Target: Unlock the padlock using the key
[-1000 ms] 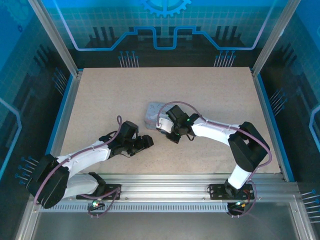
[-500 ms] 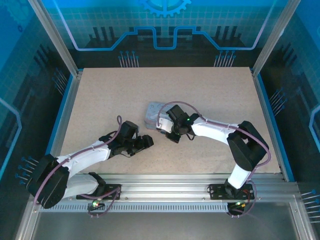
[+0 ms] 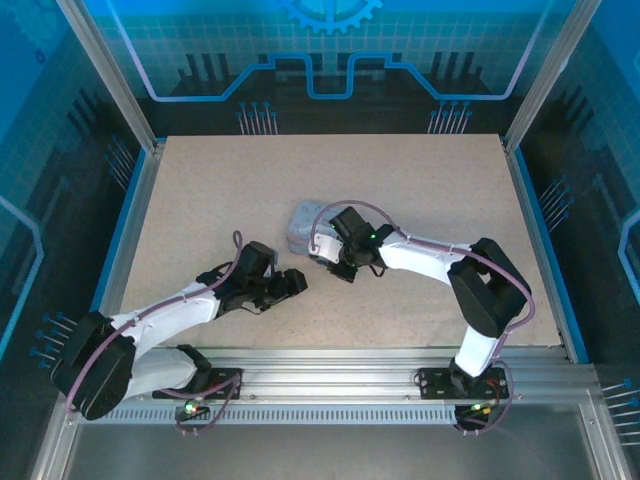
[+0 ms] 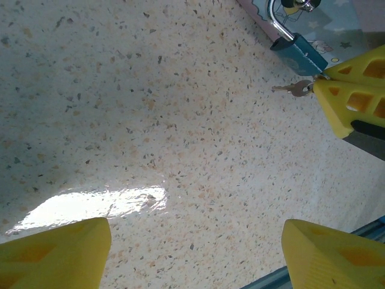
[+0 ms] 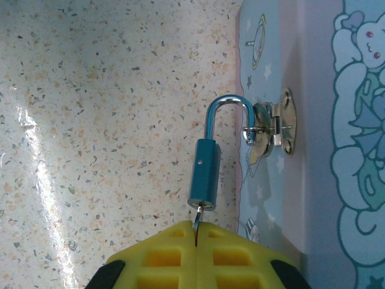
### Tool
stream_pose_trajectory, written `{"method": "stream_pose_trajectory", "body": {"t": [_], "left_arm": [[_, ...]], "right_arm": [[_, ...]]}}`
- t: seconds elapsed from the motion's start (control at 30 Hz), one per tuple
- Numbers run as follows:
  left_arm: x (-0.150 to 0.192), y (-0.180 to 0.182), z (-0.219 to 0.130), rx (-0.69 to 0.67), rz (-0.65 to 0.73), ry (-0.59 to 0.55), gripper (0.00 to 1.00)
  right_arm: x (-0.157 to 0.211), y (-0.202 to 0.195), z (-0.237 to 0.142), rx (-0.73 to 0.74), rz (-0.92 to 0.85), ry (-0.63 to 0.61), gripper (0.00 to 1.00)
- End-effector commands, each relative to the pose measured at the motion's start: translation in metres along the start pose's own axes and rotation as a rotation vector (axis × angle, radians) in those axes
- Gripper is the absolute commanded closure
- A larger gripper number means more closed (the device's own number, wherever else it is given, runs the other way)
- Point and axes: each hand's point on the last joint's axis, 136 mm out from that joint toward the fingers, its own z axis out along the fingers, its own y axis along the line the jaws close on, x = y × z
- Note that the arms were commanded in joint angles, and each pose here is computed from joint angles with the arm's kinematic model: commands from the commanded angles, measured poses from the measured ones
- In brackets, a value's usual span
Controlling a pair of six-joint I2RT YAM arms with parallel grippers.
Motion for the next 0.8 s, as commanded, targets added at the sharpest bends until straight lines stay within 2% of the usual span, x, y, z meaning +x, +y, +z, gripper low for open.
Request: {"method": "stream_pose_trajectory", "body": {"t": [0.0, 0.37, 0.77], "left_arm": [[0.0, -0.007, -0.004, 0.021, 0.001, -0.007, 0.24], [0.0, -0.006, -0.004, 0.02, -0.003, -0.006, 0.24], [0.0, -0.006, -0.007, 0.015, -0.007, -0.013, 0.24]], "right_arm": [[-0.002, -0.005, -0.008, 0.016, -0.004, -0.034, 1.0], [-0.001, -0.008, -0.011, 0.011, 0.008, -0.05, 1.0], [-0.032, -0.006, 0.014, -0.061, -0.041, -0.043, 1.0]]}}
